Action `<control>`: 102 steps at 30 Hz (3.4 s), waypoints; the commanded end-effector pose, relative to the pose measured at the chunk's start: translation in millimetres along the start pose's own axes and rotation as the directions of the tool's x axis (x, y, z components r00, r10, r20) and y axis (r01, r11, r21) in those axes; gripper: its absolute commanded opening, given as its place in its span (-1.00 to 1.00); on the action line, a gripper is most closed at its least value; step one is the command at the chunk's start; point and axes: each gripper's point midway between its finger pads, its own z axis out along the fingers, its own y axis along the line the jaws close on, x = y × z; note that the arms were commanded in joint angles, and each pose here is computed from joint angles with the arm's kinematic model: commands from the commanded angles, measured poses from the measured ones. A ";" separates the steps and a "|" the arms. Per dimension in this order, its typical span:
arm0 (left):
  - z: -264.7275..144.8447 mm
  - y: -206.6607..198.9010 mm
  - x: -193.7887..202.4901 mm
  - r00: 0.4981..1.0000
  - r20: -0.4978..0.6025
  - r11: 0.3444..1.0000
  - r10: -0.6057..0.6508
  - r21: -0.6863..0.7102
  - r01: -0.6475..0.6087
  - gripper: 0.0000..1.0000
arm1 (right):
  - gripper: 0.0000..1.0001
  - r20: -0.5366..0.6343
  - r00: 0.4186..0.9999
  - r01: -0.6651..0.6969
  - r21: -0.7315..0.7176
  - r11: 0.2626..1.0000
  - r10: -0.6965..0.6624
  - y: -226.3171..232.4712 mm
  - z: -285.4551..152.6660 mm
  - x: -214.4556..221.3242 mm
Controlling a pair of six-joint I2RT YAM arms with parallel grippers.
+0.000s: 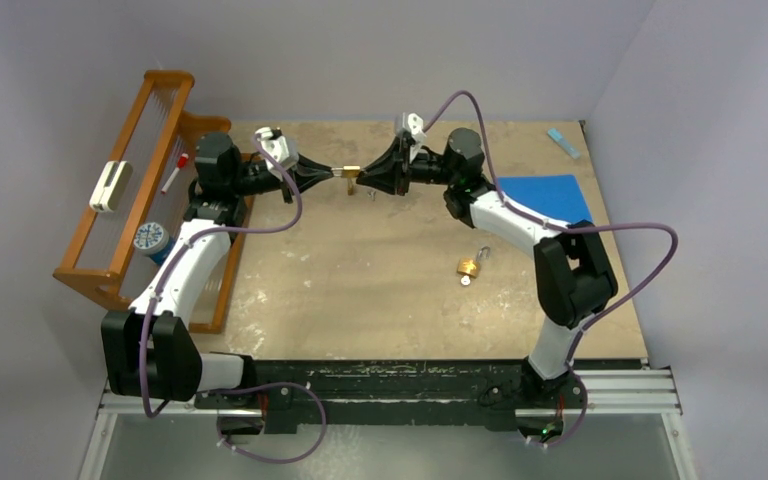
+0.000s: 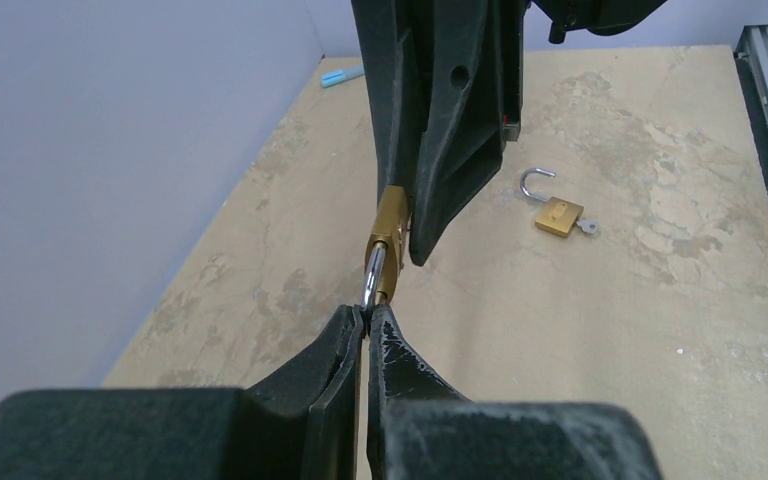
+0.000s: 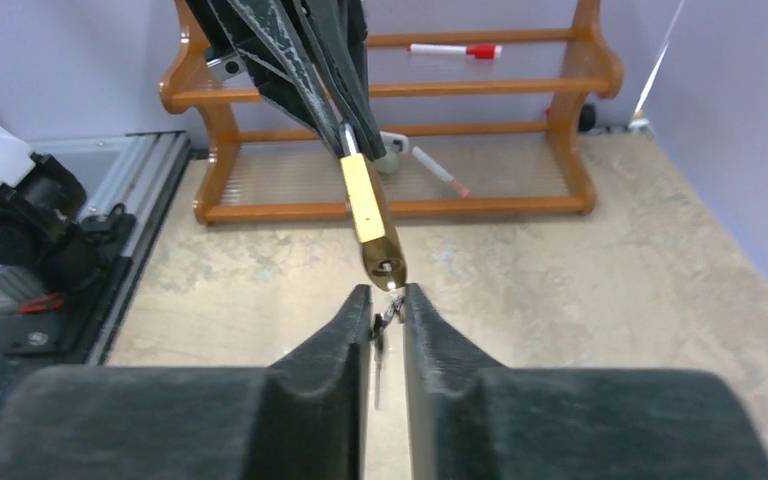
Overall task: Lock with the key
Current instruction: Lock the lock, then place the key at the center of the board, then place the lock at the center of the board.
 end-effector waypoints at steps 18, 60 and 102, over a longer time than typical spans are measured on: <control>-25.4 27.2 51.4 0.965 -0.252 0.976 0.070 -0.185 -0.119 -1.00 | -1.00 -0.154 0.987 0.113 0.528 0.841 -0.035 -65.5 -86.7 -3.7; -52.9 0.5 249.2 0.522 -0.853 0.988 0.002 0.082 0.131 -1.00 | -1.00 -0.352 0.832 -0.145 0.610 0.779 0.430 -81.6 9.7 222.4; -7.1 152.5 151.2 0.886 -0.355 0.677 -0.298 -0.733 -0.066 0.73 | 0.98 -0.161 0.856 -0.271 0.668 0.693 0.491 -55.7 -19.5 209.1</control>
